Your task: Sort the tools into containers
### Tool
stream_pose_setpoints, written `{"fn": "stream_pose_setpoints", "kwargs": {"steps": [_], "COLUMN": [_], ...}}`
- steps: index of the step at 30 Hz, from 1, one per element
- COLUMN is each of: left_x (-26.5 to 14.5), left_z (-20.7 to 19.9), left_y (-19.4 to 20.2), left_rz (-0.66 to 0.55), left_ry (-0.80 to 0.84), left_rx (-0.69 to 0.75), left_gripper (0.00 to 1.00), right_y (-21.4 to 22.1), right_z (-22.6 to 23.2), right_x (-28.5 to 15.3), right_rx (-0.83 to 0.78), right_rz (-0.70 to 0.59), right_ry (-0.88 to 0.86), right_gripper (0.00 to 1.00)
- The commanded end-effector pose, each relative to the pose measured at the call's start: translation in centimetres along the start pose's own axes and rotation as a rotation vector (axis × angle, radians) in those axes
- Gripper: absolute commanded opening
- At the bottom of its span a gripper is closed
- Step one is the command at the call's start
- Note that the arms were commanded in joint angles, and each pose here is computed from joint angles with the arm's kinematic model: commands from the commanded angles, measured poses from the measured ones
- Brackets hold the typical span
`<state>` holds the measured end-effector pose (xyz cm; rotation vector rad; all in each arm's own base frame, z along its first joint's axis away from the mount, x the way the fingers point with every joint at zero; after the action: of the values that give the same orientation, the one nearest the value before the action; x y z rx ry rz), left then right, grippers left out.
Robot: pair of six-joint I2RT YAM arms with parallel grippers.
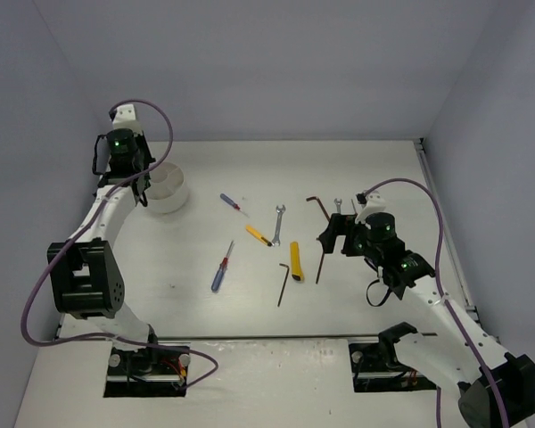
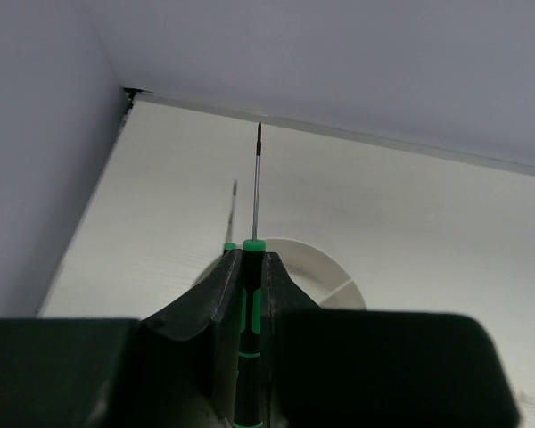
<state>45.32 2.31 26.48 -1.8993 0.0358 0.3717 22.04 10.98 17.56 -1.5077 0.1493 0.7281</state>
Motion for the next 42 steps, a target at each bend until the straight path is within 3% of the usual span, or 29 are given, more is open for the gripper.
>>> {"fn": "stream_pose_setpoints", "kwargs": {"steps": [1, 21, 39, 42], "left_x": [0.7, 6.2, 5.5, 5.2], "left_z": [0.8, 3.0, 4.7, 4.9], "left_y": [-4.5, -1.5, 2.7, 3.2], "left_rz": [-0.198, -0.215, -0.208, -0.202], "left_ry": [0.064, 0.123, 0.105, 0.101], "left_rx": [0.031, 0.049, 0.076, 0.068], "left_gripper": [0.00, 0.00, 0.00, 0.04], "right_y": [-2.0, -1.1, -0.8, -0.8], "right_z": [0.5, 0.1, 0.0, 0.0], "right_x": [0.0, 1.3, 1.2, 1.0], "right_rx": [-0.010, -0.015, -0.023, -0.022], "right_rz": [-0.067, -0.006, -0.005, -0.012], "right_ry": [-0.022, 0.007, 0.014, 0.013], "right_gripper": [1.00, 1.00, 1.00, 1.00]}}
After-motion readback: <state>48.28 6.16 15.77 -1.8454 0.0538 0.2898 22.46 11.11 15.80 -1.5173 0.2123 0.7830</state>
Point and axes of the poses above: each gripper's point midway between its finger pads, its own x axis out along the fingers, its own z axis along the line the jaws close on, y = z × x, the point moved 6 cm from there along -x, back along the fingers, and after that the axes turned 15 degrees about -x, right-handed, at the moved point
